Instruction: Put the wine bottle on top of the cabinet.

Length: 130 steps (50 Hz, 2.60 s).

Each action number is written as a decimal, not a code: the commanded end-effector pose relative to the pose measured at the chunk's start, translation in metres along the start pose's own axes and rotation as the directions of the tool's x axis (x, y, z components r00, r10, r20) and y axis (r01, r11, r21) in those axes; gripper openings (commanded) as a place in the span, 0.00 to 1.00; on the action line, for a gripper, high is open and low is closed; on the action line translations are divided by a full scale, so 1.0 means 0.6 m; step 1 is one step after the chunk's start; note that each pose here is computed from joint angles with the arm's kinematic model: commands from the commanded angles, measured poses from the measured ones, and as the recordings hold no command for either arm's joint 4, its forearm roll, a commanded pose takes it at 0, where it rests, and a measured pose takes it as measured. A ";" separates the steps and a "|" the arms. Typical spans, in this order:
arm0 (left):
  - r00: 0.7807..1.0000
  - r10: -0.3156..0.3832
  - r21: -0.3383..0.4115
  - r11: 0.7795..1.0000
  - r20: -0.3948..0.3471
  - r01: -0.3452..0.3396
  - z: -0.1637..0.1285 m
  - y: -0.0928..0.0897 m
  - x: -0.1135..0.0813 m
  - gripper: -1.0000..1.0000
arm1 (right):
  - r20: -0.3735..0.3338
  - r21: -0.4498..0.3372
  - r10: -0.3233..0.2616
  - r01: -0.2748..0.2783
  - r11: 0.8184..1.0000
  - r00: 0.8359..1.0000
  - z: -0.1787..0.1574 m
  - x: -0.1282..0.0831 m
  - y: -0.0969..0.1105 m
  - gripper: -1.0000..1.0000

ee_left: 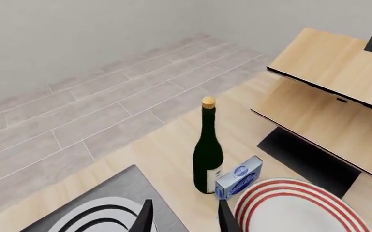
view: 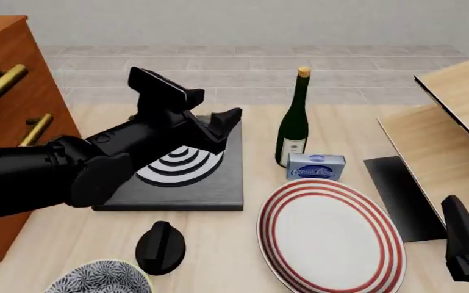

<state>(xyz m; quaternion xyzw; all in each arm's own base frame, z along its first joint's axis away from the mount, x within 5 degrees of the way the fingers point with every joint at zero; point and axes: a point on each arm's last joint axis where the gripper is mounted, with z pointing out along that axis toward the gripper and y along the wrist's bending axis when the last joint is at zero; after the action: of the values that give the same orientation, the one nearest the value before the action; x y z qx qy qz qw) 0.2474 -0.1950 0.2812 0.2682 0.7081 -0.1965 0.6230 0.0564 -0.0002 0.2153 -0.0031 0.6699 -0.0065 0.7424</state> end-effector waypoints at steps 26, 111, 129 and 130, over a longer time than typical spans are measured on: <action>0.997 0.069 0.060 0.996 -0.033 -0.067 0.099 -0.035 -0.003 1.00 | -0.001 0.000 0.001 -0.001 1.000 1.000 0.000 0.000 0.000 1.00; 0.998 0.006 0.066 0.998 -0.066 -0.002 0.266 -0.049 -0.016 1.00 | 0.000 0.000 0.000 0.000 1.000 1.000 0.000 0.000 0.000 1.00; 0.997 -0.011 0.053 0.998 -0.083 0.015 0.292 -0.041 -0.016 1.00 | 0.000 -0.001 0.000 0.000 1.000 1.000 0.001 0.000 0.000 1.00; 0.996 -0.011 0.052 0.999 -0.084 0.015 0.294 -0.040 -0.017 1.00 | 0.000 -0.001 0.000 0.000 1.000 1.000 0.001 0.000 0.000 1.00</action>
<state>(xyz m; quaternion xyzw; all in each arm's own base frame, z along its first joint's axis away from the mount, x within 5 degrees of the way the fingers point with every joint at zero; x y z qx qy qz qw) 0.3620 -0.3200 0.2647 0.2923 0.7253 -0.2083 0.5874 0.0567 -0.0002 0.2153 -0.0032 0.6699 -0.0062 0.7424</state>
